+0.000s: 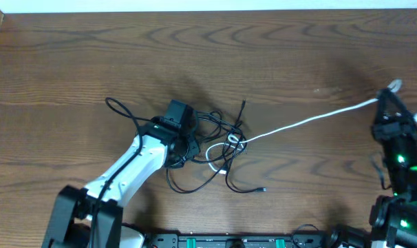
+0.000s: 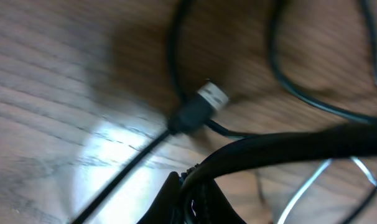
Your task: Untangle cables
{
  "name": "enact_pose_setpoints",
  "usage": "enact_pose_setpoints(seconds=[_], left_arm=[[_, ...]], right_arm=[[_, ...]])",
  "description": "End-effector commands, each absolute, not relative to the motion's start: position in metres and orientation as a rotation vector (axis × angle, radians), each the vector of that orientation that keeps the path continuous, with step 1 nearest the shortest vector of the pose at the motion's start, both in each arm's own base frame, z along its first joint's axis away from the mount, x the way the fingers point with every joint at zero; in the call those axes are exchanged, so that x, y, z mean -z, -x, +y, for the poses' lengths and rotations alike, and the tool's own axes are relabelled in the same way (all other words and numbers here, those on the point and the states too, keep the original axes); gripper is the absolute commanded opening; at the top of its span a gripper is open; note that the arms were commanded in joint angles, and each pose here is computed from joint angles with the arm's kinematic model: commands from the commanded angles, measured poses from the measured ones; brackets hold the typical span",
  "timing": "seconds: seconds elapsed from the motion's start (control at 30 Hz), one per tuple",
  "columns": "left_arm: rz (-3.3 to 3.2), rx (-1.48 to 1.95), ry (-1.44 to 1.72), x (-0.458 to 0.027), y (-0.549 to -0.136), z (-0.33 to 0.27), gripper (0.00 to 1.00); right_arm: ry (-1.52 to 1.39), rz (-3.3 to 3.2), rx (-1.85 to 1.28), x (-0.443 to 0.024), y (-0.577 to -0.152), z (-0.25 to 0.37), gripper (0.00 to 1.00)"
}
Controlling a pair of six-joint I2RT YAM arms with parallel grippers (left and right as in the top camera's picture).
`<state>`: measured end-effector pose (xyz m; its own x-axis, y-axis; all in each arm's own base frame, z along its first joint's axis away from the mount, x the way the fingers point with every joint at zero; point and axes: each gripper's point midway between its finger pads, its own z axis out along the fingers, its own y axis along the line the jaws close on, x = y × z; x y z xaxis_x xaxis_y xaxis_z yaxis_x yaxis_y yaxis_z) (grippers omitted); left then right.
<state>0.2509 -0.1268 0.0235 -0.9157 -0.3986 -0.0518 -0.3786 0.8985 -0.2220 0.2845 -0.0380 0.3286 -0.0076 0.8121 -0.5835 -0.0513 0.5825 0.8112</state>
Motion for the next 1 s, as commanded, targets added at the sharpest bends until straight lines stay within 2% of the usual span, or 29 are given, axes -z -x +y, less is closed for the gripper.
enact_pose_setpoints(seconds=[0.0,0.2,0.37,0.47,0.67,0.8,0.97], left_arm=[[2.95,0.181,0.716,-0.012,-0.254,-0.112,0.09],[2.971,0.157,0.737,-0.002,-0.252,-0.111,0.13],[2.944,0.183,0.769,-0.003,-0.257,-0.114,0.14],[2.907,0.289,0.859,-0.006,-0.265,-0.126,0.14],[2.779,0.549,0.819,-0.021,-0.303,-0.152,0.14],[2.726,0.551,0.953,-0.022,-0.312,-0.134,0.13],[2.646,0.494,1.222,-0.017,-0.319,-0.082,0.14]], right_arm=[[-0.793,1.363,-0.626,-0.327,-0.273,-0.076,0.02],[-0.991,1.363,-0.509,-0.298,-0.256,-0.117,0.02],[-1.096,1.423,-0.496,-0.271,-0.252,-0.12,0.03],[-1.135,1.48,-0.483,-0.254,-0.248,-0.117,0.04],[-1.159,1.507,-0.35,-0.243,-0.24,-0.13,0.02],[-1.195,1.495,-0.296,-0.239,-0.236,-0.137,0.02],[-1.223,1.483,-0.223,-0.237,-0.233,-0.142,0.02]])
